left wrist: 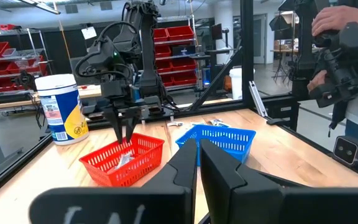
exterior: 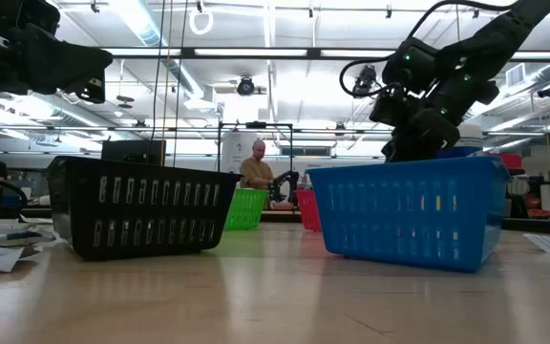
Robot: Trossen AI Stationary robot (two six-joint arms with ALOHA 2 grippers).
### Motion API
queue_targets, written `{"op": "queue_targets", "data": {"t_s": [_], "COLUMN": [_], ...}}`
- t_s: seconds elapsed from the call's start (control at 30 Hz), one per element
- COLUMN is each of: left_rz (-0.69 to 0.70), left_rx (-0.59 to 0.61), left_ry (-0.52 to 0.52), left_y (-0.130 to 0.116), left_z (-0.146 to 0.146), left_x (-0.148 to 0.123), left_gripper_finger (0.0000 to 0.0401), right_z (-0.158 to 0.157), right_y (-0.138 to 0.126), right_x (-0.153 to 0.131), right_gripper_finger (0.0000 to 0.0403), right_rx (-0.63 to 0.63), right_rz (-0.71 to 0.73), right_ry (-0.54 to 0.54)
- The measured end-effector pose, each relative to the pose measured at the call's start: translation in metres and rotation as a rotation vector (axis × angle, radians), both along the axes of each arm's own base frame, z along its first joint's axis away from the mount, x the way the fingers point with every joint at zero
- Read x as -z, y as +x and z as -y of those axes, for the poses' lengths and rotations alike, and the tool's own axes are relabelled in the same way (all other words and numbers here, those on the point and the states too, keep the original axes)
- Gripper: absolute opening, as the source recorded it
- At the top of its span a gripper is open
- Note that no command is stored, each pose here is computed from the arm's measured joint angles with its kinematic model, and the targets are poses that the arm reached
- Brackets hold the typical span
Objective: Pick & Place First Aid Supplies
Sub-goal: Put the orange ointment pack into the red bin, then put the blue alcohol pad into the blue bin
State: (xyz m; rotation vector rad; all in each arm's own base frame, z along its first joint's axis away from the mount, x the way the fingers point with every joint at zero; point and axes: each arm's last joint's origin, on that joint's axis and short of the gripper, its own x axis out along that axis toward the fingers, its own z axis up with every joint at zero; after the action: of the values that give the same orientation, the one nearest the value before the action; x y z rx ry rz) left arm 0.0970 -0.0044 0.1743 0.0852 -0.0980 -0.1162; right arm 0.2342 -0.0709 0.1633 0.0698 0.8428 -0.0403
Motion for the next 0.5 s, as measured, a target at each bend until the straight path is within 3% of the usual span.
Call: {"op": "queue_targets", "data": {"t_s": [0.2, 0.5], "left_rz": [-0.001, -0.001], "left_rx": [0.000, 0.000], "left_ry": [0.000, 0.000], "left_y": [0.000, 0.000], "left_z": [0.000, 0.000], "left_x": [0.000, 0.000], "left_gripper_finger": [0.0025, 0.0025], "right_z": [-0.001, -0.010], "right_y": [-0.004, -0.029], "right_x": [-0.012, -0.043], "right_gripper_finger": [0.0170, 0.0232], "right_rx": [-0.002, 0.019], "right_rz": [0.046, 0.104], "right_ry": [-0.018, -0.017]}}
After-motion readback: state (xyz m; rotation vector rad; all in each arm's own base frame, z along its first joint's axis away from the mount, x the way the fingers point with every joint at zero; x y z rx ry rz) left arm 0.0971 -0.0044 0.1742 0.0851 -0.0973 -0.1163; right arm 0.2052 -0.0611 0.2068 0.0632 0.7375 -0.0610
